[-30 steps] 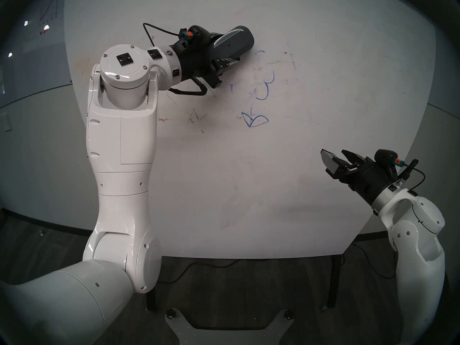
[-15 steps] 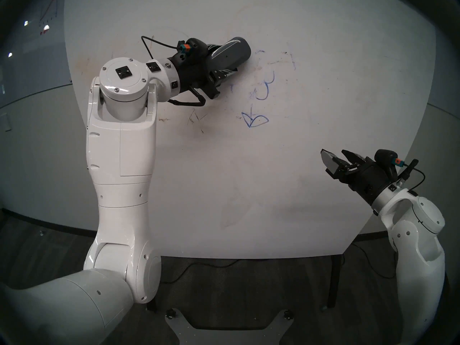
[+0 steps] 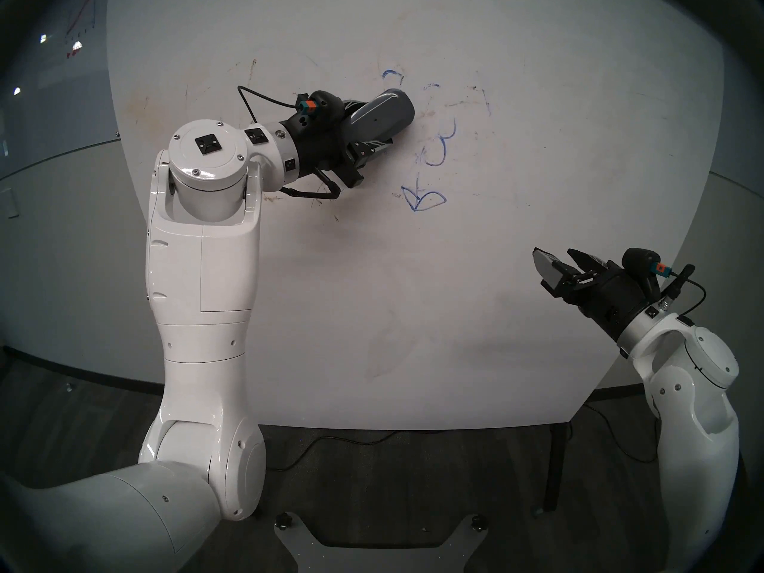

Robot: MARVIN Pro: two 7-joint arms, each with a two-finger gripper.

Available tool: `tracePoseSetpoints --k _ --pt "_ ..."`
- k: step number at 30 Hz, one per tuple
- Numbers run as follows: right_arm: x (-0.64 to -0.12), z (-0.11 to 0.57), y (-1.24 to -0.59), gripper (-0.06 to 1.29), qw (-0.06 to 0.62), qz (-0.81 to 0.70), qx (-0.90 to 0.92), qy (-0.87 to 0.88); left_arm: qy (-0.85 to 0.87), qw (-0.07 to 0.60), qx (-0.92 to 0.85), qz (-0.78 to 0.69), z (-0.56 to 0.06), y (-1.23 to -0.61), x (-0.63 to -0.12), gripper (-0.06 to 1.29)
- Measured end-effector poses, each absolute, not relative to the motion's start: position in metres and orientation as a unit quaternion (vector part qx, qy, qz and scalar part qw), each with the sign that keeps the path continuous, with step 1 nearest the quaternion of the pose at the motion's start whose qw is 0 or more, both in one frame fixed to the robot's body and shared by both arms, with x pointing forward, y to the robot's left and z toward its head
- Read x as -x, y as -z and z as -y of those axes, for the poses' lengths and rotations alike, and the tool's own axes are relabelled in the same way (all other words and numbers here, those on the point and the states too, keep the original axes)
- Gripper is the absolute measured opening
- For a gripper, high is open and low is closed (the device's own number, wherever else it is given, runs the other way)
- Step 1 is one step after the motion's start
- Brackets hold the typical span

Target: Erase all marks on the whiteboard with the eraser

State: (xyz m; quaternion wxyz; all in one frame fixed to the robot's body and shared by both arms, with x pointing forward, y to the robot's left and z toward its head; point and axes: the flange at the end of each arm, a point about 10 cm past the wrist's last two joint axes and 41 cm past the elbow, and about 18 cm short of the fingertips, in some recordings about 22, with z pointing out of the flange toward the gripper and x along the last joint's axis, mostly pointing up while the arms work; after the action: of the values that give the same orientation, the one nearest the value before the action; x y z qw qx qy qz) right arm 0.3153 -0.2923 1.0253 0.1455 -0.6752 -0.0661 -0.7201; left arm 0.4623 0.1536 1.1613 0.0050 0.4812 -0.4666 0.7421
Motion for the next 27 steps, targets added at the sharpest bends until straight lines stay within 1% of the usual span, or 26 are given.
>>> tracePoseSetpoints --k 9,27 --pt "-0.315 0.292 -1.025 1.23 0.146 0.066 0.675 0.720 -0.742 0.006 -0.480 0.468 -0.154 -1.166 -0.467 0.67" --pt "-0.315 0.292 -1.025 1.23 0.146 0.066 0.675 0.720 -0.758 0.005 -0.452 0.470 -0.146 -1.208 -0.476 0.67"
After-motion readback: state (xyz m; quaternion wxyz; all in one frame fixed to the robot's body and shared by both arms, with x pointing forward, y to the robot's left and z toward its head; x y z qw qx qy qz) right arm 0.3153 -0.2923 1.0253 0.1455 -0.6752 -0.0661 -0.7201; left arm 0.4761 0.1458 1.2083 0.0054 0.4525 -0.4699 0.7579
